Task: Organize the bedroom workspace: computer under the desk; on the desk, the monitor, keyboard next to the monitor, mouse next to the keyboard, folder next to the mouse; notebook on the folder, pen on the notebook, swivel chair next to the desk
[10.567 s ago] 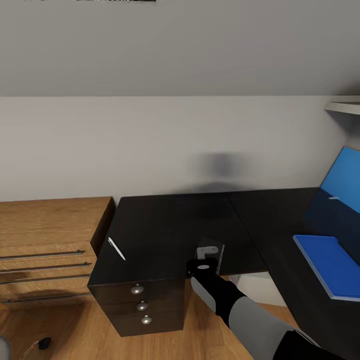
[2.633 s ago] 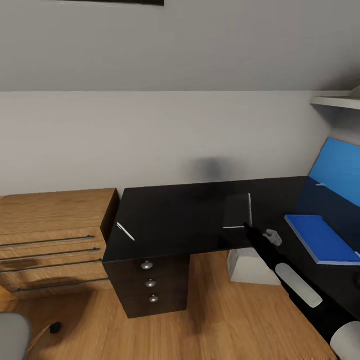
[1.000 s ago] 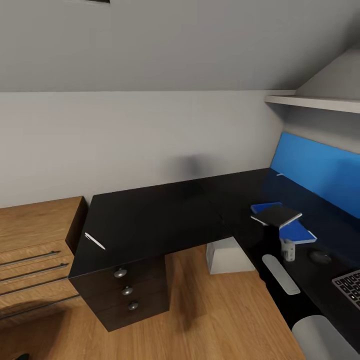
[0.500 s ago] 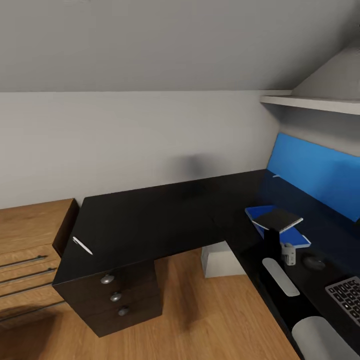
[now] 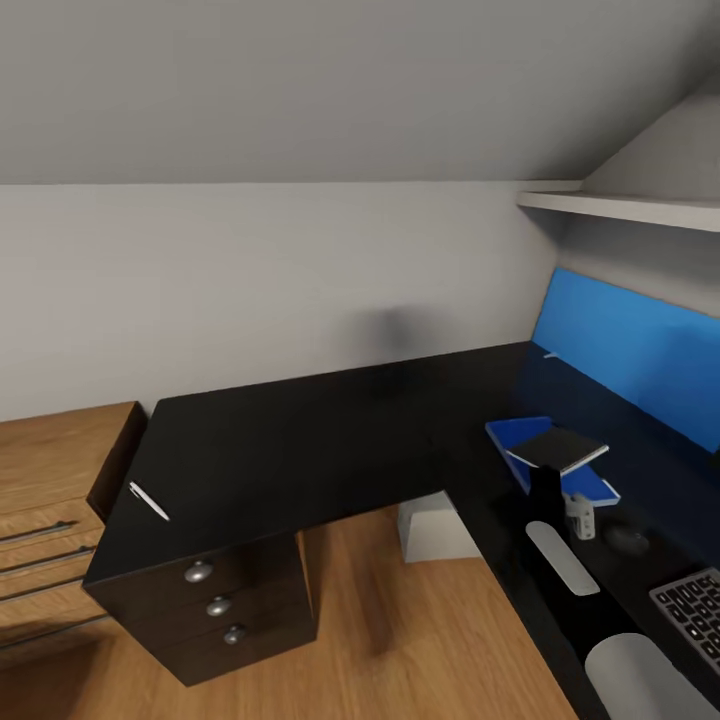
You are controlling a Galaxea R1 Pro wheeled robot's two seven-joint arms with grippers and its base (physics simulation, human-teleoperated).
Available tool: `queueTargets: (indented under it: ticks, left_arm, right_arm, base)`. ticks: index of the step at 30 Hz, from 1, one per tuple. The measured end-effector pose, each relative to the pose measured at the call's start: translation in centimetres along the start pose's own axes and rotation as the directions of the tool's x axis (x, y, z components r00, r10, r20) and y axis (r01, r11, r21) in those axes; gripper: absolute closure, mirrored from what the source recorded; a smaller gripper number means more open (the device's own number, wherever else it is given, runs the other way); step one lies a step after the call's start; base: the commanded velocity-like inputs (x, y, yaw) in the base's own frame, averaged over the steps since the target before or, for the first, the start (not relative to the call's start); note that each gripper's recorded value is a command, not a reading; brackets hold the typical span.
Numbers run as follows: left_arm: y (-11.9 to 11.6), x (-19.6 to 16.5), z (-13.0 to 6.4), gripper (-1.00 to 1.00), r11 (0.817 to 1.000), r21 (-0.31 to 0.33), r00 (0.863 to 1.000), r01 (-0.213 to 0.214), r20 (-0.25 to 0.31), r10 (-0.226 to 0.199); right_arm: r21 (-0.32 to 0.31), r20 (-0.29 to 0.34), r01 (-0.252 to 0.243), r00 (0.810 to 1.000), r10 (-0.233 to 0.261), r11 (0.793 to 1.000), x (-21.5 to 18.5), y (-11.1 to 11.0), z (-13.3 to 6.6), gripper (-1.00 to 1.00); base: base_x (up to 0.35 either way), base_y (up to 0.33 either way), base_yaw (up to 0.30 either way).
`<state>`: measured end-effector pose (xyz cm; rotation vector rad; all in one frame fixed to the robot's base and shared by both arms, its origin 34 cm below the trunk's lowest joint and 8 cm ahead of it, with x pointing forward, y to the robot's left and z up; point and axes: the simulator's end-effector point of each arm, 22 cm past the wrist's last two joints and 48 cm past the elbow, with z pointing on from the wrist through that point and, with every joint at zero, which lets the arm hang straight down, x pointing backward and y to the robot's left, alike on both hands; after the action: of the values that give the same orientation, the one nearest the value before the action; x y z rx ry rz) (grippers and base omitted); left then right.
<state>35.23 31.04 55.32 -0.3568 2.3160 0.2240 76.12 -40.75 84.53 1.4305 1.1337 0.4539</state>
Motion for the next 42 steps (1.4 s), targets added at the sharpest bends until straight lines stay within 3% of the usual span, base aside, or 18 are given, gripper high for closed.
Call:
queueTargets:
  ticks: [22, 31, 36, 42]
  left_arm:
    - [0.0, 0.0, 0.0, -1.00, 1.000, 0.001, 1.000, 0.000, 0.001, 0.000]
    - [-0.3, 0.0, 0.0, -1.00, 1.000, 0.006, 1.000, -0.002, 0.000, 0.002]
    - [-0.4, 0.1, -0.1, -1.00, 1.000, 0.008, 1.000, -0.001, -0.001, 0.001]
    - [-0.4, 0.1, -0.1, -1.00, 1.000, 0.008, 1.000, -0.001, 0.000, 0.001]
  right_arm:
    - [0.013, 0.015, -0.012, 1.000, 0.012, 1.000, -0.8, -0.3, 0.3, 1.00]
    - [0.065, 0.029, 0.012, 0.999, -0.014, 0.998, -1.7, -2.3, 0.7, 1.00]
    - [0.089, 0.060, 0.047, 0.997, -0.053, 0.995, -3.8, -3.0, 2.1, 1.00]
    - [0.093, 0.063, 0.052, 0.996, -0.058, 0.994, -4.0, -3.2, 2.3, 1.00]
  base:
    - [0.100, 0.027, 0.000]
    - [0.010, 0.000, 0.000]
    - [0.000, 0.000, 0.000]
    - [0.000, 0.000, 0.000]
